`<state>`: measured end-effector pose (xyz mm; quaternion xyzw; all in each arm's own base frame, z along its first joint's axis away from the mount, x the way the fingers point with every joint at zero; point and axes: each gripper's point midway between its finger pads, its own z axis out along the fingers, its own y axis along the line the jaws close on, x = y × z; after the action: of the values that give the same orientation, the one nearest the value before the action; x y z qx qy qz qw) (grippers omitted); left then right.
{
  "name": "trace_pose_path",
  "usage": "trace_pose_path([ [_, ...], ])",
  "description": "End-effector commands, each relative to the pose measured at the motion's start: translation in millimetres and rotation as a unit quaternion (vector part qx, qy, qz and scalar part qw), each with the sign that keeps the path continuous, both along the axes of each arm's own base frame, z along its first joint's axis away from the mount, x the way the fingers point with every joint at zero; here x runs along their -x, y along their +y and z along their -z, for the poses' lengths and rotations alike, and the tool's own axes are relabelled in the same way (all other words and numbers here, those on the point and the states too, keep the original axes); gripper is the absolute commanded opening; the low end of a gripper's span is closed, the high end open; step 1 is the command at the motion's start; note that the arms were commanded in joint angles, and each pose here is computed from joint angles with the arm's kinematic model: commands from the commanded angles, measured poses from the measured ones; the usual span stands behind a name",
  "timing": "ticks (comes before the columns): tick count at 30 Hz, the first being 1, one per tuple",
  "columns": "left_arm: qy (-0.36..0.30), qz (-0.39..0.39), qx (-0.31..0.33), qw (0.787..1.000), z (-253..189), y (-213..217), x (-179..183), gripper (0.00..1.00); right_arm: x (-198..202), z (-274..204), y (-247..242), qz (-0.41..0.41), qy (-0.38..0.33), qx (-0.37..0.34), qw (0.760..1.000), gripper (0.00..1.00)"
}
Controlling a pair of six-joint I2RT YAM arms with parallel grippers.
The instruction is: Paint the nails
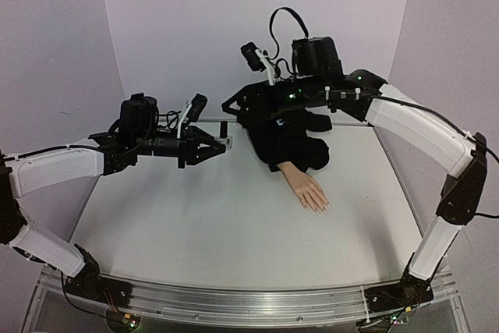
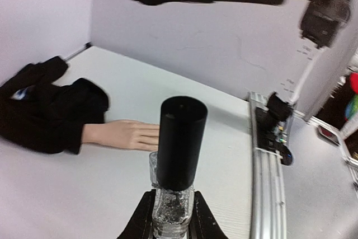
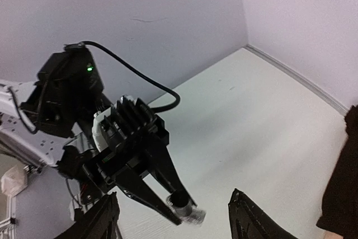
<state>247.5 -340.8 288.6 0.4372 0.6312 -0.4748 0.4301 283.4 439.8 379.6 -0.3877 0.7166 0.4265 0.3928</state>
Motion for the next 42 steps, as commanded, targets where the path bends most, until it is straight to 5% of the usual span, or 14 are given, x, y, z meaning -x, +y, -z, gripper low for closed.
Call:
trace_pose_path([
  [1, -0.028, 0.151, 0.052, 0.987, -43, 4, 56, 0.0, 67, -12, 8, -0.203, 0.036, -0.046, 0.977, 0.6],
  [9, -0.028, 0.186, 0.066, 0.98, -55, 4, 66, 0.0, 82, -9, 17, -0.274, 0.083, -0.062, 0.956, 0.41],
  [21, -0.03, 0.196, 0.075, 0.977, -64, 4, 68, 0.0, 71, 7, 21, -0.244, 0.083, -0.045, 0.965, 0.37],
  [30, -0.04, 0.099, 0.067, 0.992, -69, 1, 38, 0.0, 70, 14, 21, -0.241, 0.091, -0.04, 0.965, 0.0],
  [32, -0.045, -0.027, 0.057, 0.997, -70, 7, -3, 0.0, 59, 23, 22, -0.202, 0.081, -0.025, 0.976, 0.0],
  [34, -0.03, -0.189, 0.058, 0.98, -69, 28, -53, 0.0, 33, 33, 23, -0.1, 0.045, 0.005, 0.994, 0.0],
  [35, -0.025, -0.289, 0.05, 0.956, -65, 47, -82, 0.0, 5, 40, 20, 0.003, 0.016, 0.027, 0.999, 0.0],
  [37, -0.004, -0.447, 0.014, 0.895, -48, 85, -127, 0.0, -50, 52, -9, 0.277, -0.029, 0.08, 0.957, 0.0],
  [39, -0.008, -0.482, -0.032, 0.876, -35, 89, -144, 0.0, -51, 50, -11, 0.359, -0.038, 0.088, 0.929, 0.0],
  [42, -0.019, -0.463, -0.036, 0.885, -31, 74, -147, 0.0, -38, 41, 14, 0.361, -0.058, 0.084, 0.927, 0.0],
])
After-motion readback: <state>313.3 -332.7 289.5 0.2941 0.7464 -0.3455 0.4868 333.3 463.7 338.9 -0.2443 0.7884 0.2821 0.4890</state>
